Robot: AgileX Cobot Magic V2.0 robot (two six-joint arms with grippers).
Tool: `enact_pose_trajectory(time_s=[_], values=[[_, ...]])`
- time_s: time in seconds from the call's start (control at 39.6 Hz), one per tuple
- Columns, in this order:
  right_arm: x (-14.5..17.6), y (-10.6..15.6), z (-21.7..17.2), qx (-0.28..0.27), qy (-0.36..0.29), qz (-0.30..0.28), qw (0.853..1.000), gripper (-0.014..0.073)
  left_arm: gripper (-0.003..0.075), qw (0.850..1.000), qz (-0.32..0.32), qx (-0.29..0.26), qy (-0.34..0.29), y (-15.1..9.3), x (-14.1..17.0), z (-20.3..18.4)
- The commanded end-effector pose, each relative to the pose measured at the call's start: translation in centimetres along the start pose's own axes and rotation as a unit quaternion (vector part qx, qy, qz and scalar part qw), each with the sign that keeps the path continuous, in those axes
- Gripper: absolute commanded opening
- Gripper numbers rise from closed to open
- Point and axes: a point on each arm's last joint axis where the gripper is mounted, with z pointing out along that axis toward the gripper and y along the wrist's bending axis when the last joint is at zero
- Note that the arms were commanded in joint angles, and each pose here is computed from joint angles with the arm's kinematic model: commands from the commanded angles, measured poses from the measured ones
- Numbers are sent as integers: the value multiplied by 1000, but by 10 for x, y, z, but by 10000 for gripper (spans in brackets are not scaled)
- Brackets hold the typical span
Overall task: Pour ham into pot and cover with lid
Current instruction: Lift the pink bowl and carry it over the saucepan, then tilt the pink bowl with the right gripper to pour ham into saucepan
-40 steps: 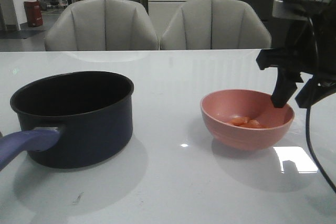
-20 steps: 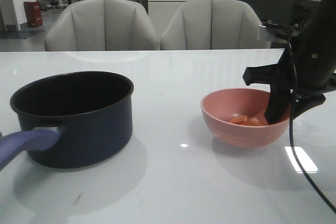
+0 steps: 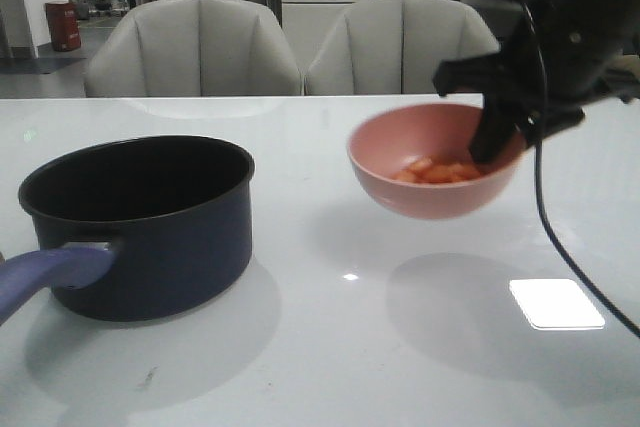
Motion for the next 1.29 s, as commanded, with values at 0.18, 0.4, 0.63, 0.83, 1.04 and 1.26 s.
enact_pose_trajectory(time_s=[0.18, 0.4, 0.63, 0.83, 1.04, 1.26], values=[[-58, 100, -70, -92, -194, -137, 967, 135, 637, 998, -3, 11, -59, -2, -16, -5], [-66, 141, -77, -105, -294, -215, 925, 135, 637, 998, -3, 11, -59, -2, -16, -5], [-64, 172, -68, -105, -367, -310, 871, 135, 637, 998, -3, 11, -59, -2, -16, -5], [-66, 180, -53, -103, -414, -354, 832, 135, 637, 998, -3, 11, -59, -2, -16, -5], [-69, 185, -49, -104, -464, -367, 799, 135, 637, 998, -3, 11, -59, -2, -16, -5], [-64, 183, -41, -87, -510, -368, 772, 135, 637, 998, -3, 11, -59, -2, -16, -5]])
